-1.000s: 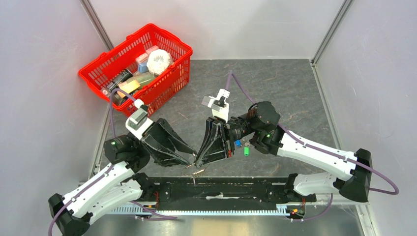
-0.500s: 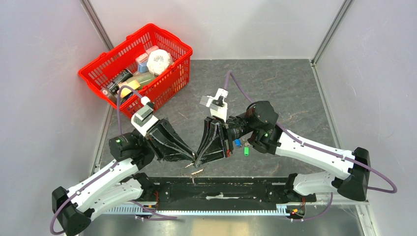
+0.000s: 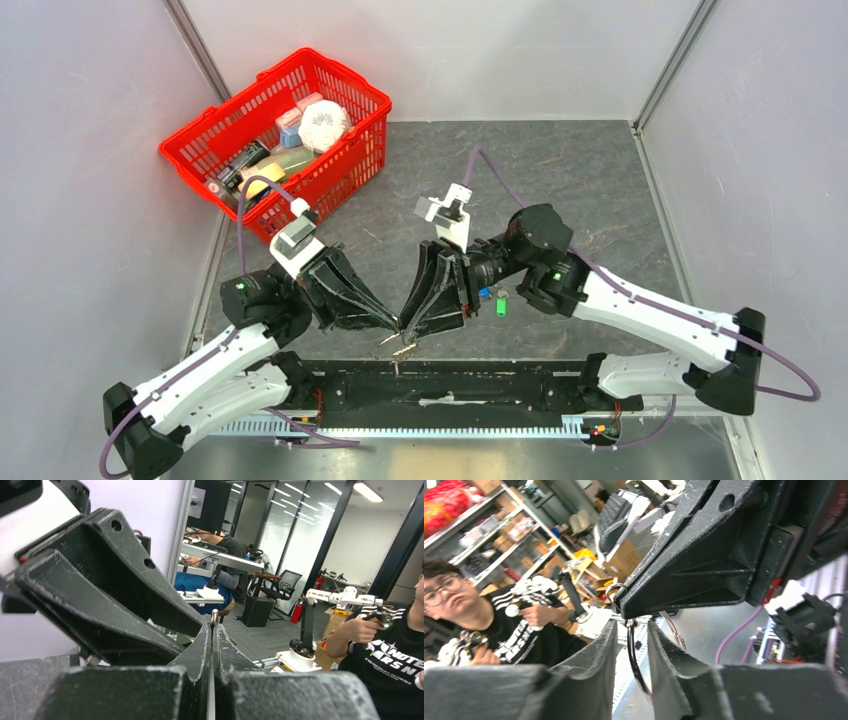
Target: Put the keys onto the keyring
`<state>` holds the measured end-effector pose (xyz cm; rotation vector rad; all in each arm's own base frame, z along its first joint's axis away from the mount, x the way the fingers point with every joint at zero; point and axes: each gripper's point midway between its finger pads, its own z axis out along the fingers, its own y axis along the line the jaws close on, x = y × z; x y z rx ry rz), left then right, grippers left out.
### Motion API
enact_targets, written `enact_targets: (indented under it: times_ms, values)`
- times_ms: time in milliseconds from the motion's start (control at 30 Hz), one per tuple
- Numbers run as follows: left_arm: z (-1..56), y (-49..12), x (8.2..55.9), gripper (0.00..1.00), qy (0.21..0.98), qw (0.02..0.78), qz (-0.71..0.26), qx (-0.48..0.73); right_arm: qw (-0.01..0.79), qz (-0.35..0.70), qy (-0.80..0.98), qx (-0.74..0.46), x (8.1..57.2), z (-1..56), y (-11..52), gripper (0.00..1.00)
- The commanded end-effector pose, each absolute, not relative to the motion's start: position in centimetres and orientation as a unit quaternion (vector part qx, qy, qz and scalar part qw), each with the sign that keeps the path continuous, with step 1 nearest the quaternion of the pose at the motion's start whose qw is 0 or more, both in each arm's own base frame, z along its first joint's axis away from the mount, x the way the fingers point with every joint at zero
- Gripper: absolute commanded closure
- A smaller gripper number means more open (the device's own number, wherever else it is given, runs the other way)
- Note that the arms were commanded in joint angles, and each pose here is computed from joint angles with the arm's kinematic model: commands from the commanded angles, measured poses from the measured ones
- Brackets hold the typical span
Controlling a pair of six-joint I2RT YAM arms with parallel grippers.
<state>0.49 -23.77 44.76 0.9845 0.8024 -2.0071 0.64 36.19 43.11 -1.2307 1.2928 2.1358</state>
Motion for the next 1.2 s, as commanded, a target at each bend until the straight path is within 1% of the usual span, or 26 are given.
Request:
enact_targets:
  times_ms: [0,133,267,467,567,667,800,1067,1167]
  values:
    - [44.9,-24.0,0.7,0.98,0.328,0.392,-0.766,0.39,0.27,0.715,0.464,-0.447,1.0,44.9,33.9,0.61]
    - [44.2,-25.0,2.4,0.98,0.377,0.401,-0.748,0.371,0.318,0.675,0.495,-0.445,1.5,44.5,31.9,0.51]
    - [43.4,-25.7,3.9,0.98,0.422,0.409,-0.729,0.351,0.378,0.622,0.55,-0.41,4.0,43.5,31.0,0.4]
    - [41.5,-26.6,5.7,0.98,0.479,0.407,-0.704,0.33,0.42,0.558,0.604,-0.385,6.8,42.4,30.3,0.4]
    - [40.9,-26.9,6.1,0.98,0.492,0.399,-0.701,0.327,0.428,0.539,0.614,-0.387,7.5,42.0,30.3,0.4]
    - [40.4,-27.2,6.4,0.98,0.503,0.394,-0.698,0.325,0.434,0.53,0.614,-0.391,7.9,41.8,30.6,0.43]
    - [39.8,-27.5,6.8,0.98,0.517,0.39,-0.689,0.326,0.433,0.522,0.617,-0.399,8.2,41.7,30.9,0.55]
    - [39.0,-27.6,6.9,0.98,0.525,0.385,-0.684,0.33,0.43,0.524,0.617,-0.4,8.0,41.8,30.9,0.72]
    - [39.1,-27.6,6.9,0.98,0.524,0.388,-0.683,0.33,0.422,0.529,0.618,-0.401,7.8,41.6,31.0,0.74]
